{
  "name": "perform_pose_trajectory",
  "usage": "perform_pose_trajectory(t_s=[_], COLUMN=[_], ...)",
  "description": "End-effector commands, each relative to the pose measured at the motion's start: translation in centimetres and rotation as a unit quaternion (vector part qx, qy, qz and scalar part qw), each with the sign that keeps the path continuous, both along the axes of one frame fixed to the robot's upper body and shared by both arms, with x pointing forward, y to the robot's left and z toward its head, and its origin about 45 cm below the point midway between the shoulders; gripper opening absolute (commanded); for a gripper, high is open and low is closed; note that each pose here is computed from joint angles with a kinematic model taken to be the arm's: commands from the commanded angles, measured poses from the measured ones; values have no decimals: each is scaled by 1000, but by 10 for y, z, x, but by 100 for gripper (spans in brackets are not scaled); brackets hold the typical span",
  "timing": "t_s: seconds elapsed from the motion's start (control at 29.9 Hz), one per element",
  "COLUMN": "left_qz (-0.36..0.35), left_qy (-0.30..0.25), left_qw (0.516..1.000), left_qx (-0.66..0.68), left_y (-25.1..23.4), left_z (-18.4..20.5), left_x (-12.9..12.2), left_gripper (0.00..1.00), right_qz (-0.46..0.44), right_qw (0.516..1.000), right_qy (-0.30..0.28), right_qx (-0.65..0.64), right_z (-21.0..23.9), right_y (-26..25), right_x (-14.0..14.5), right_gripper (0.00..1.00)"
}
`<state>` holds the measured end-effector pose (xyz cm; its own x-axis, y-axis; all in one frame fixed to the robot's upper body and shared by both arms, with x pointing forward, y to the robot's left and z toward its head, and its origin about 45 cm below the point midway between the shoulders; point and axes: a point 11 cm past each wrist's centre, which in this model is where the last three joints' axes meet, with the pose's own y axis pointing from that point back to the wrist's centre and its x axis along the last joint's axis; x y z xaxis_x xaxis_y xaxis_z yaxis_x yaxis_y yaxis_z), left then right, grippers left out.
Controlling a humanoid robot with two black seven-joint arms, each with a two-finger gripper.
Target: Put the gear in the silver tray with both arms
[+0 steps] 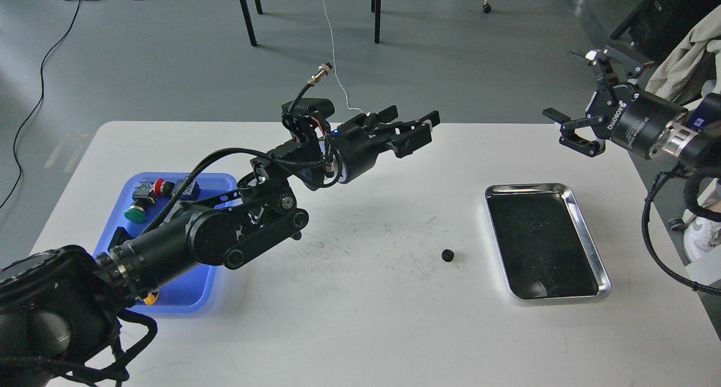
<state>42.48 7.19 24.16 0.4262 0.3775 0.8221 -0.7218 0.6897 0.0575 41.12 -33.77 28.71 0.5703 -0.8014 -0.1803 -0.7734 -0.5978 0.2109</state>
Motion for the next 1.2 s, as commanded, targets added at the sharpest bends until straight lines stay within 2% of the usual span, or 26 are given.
perform_pose_trajectory(t_s=[0.0, 0.17, 0.3, 0.47, 0.6, 0.73, 0.94, 1.17], left_qz=[70, 205, 272, 321, 330, 337, 339, 339], left_qy=[3, 37, 104, 150, 182, 191, 179, 179], left_qw=[996, 965, 922, 872, 845, 836, 837, 836], left_qx=[-59, -159, -257, -338, -380, -389, -391, -392], left_y=[46, 118, 171, 222, 241, 255, 260, 260], left_z=[25, 41, 46, 49, 48, 44, 44, 44], left_x=[21, 45, 52, 52, 49, 45, 44, 44], left_gripper=[98, 98, 98, 98, 98, 98, 98, 98], right_qz=[83, 188, 278, 372, 438, 477, 495, 486], right_qw=[994, 963, 916, 841, 767, 701, 668, 651], right_qy=[-19, -16, -3, -5, -19, -27, -9, -2], right_qx=[-62, -191, -288, -393, -468, -530, -555, -583], right_z=[7, -6, -16, -28, -48, -67, -85, -92], right_y=[41, 81, 122, 170, 194, 194, 189, 175], right_x=[-10, -20, -24, -32, -44, -51, -59, -50], right_gripper=[98, 98, 98, 98, 98, 97, 94, 92])
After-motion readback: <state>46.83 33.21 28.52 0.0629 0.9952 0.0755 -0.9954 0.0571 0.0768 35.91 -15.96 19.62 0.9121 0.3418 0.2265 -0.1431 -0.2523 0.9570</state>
